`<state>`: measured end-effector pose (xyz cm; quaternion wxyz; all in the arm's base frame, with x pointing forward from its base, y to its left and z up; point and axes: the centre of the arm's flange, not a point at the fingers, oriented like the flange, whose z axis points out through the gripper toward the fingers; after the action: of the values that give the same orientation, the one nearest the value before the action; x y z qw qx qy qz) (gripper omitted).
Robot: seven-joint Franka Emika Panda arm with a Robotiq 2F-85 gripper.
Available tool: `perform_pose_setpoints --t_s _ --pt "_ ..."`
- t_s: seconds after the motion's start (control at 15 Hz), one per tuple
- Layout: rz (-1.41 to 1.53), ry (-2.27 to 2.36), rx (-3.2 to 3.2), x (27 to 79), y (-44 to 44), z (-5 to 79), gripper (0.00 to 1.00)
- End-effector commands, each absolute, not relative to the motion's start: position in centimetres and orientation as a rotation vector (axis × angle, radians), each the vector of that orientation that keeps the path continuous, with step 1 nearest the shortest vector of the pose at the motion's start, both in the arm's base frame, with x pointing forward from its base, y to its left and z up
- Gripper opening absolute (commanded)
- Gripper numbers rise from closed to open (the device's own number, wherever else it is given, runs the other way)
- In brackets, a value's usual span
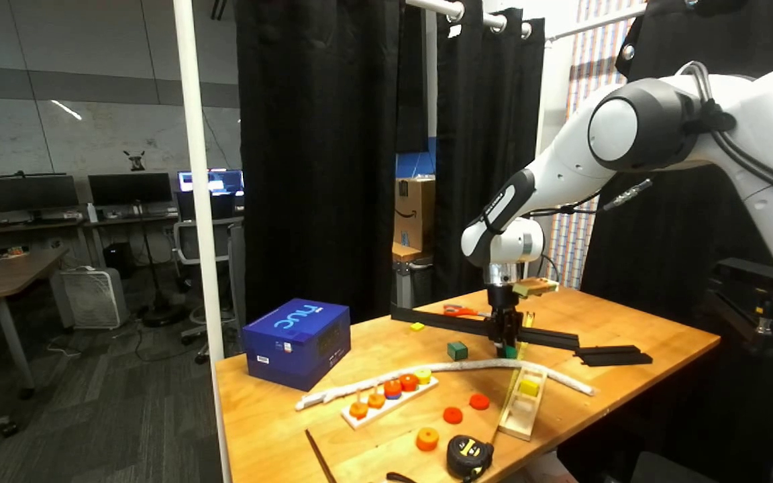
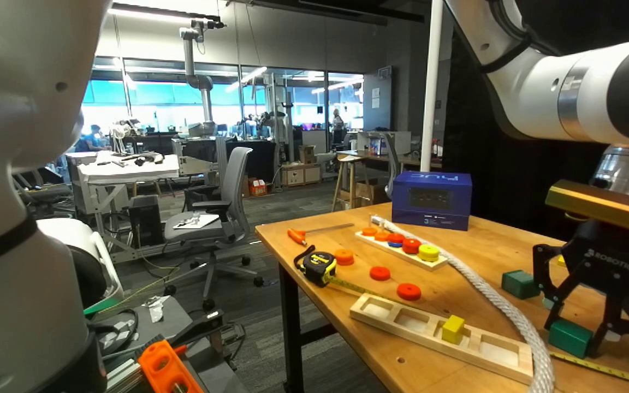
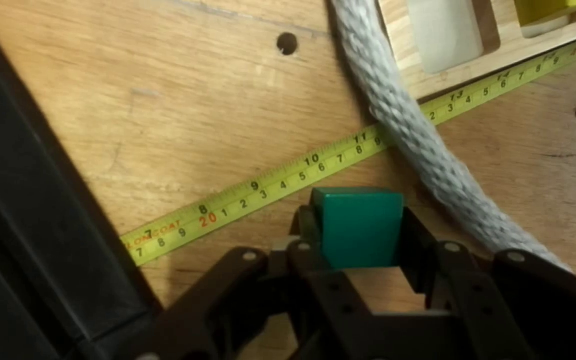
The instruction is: Put the right green square block at the left of the yellow square block on the wooden board
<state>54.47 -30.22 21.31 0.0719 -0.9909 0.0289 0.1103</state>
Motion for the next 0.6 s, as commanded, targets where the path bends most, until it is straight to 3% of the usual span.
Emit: perform_pose_setpoints --t_s 0.0,0.53 --pt "0.333 0.148 -2.949 54.9 -29.7 22.6 0.24" --pt "0.312 0.222 -2.980 55.7 -25.1 27.9 0.24"
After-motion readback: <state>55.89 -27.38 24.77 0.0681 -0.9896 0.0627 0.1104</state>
